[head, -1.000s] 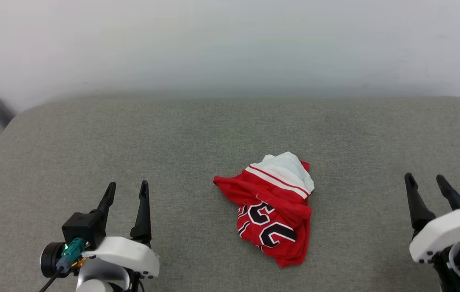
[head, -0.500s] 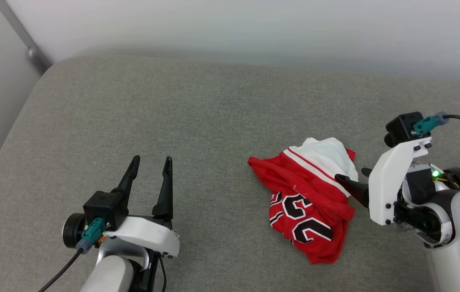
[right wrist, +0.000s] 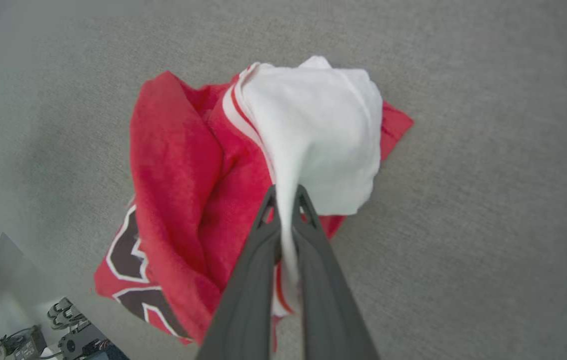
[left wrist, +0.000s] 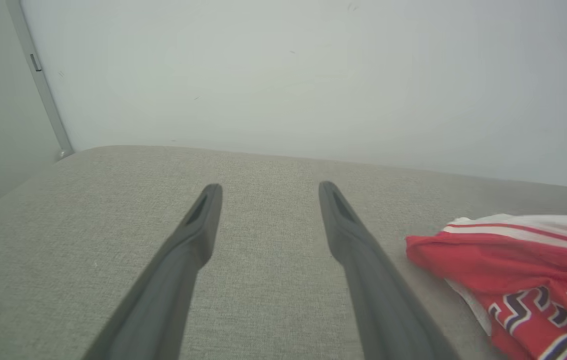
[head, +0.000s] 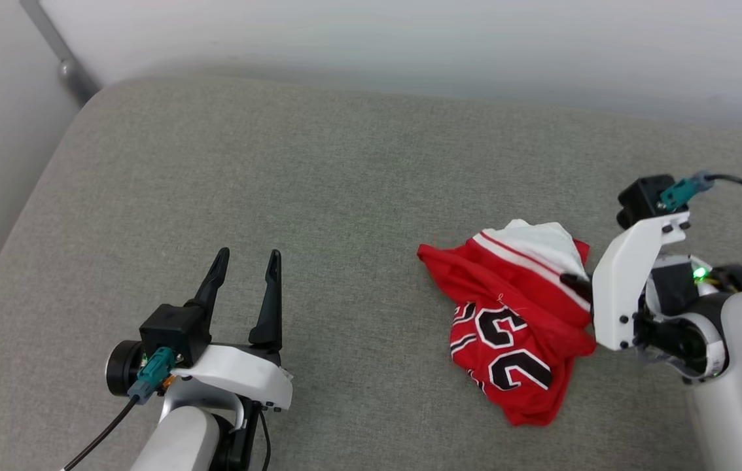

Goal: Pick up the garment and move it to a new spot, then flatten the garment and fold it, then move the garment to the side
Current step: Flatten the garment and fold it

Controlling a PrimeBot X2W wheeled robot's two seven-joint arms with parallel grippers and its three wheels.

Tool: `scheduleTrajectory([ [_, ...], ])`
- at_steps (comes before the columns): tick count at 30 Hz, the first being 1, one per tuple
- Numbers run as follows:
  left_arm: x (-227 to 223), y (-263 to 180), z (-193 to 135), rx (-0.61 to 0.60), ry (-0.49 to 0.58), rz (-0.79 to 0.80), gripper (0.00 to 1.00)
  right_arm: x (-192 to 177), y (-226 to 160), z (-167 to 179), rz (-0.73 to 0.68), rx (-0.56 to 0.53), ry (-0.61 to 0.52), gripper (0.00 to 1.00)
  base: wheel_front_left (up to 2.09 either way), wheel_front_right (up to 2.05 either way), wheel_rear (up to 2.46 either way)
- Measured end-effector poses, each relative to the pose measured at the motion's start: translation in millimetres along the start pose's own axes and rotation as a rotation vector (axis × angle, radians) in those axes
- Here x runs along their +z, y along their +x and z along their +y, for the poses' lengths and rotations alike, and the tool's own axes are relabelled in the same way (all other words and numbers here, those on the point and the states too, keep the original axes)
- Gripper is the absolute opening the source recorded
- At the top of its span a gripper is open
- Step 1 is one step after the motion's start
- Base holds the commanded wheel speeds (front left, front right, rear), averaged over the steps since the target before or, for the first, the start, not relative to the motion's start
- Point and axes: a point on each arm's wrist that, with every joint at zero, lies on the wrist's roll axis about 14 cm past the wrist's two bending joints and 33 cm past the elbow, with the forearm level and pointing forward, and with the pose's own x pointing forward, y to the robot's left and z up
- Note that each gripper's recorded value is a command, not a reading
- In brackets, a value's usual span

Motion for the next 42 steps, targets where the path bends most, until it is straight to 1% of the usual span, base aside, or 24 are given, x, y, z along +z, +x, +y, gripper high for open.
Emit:
scheduleTrajectory([
  [3, 3, 1, -3, -0.006, 0.0, -0.01, 1.0, 23, -15, -3, -0.09, -0.023, -0.039, 0.0, 0.0, 0.0, 0.0],
  [6, 4, 2, -8, -0.024, 0.0, -0.014, 1.0, 52, -41, -16, -0.21, -0.093, -0.098, 0.0, 0.0, 0.0, 0.0],
  [8, 5, 2, -14, -0.042, -0.001, -0.014, 1.0, 71, -66, -37, -0.298, -0.194, -0.137, 0.0, 0.0, 0.0, 0.0],
  [10, 4, 4, -20, -0.06, -0.003, -0.009, 1.0, 83, -92, -60, -0.376, -0.288, -0.135, 0.0, 0.0, 0.0, 0.0],
  [12, 4, 6, -26, -0.076, -0.007, -0.009, 1.0, 84, -111, -79, -0.419, -0.362, -0.115, 0.0, 0.0, 0.0, 0.0],
  [14, 1, 7, -29, -0.082, -0.011, 0.003, 1.0, 69, -123, -99, -0.418, -0.43, -0.077, 0.0, 0.0, 0.0, 0.0],
  [16, 0, 9, -32, -0.089, -0.011, 0.008, 1.0, 43, -127, -117, -0.381, -0.479, -0.019, 0.0, 0.0, 0.0, 0.0],
  [18, -1, 10, -35, -0.099, -0.014, 0.016, 1.0, 9, -126, -133, -0.327, -0.515, 0.059, 0.0, 0.0, 0.0, 0.0],
  [22, -4, 12, -38, -0.107, -0.011, 0.028, 1.0, -75, -116, -156, -0.186, -0.574, 0.233, 0.0, 0.0, 0.0, 0.0],
  [24, -6, 12, -39, -0.113, -0.008, 0.034, 1.0, -109, -115, -164, -0.156, -0.6, 0.317, 0.0, 0.0, 0.0, 0.0],
  [25, -6, 12, -39, -0.113, -0.005, 0.038, 1.0, -124, -112, -166, -0.138, -0.611, 0.344, 0.2, 0.0, 0.0, 0.0],
  [26, -6, 12, -38, -0.114, 0.001, 0.041, 1.0, -140, -110, -168, -0.177, -0.624, 0.396, 1.0, 0.0, 0.0, 0.0],
  [29, -6, 11, -38, -0.112, 0.0, 0.045, 1.0, -128, -120, -174, -0.317, -0.656, 0.391, 1.0, 0.0, 0.0, 0.0],
  [35, -1, 1, -38, -0.109, 0.001, 0.047, 1.0, -85, -151, -172, -0.603, -0.7, 0.286, 1.0, 0.0, 0.0, 0.0],
  [39, 3, -8, -36, -0.103, 0.005, 0.045, 1.0, -51, -173, -152, -0.773, -0.684, 0.182, 1.0, 0.0, 0.0, 0.0],
  [42, 5, -15, -35, -0.102, 0.008, 0.044, 1.0, -36, -181, -129, -0.852, -0.642, 0.11, 1.0, 0.0, 0.0, 0.0],
])
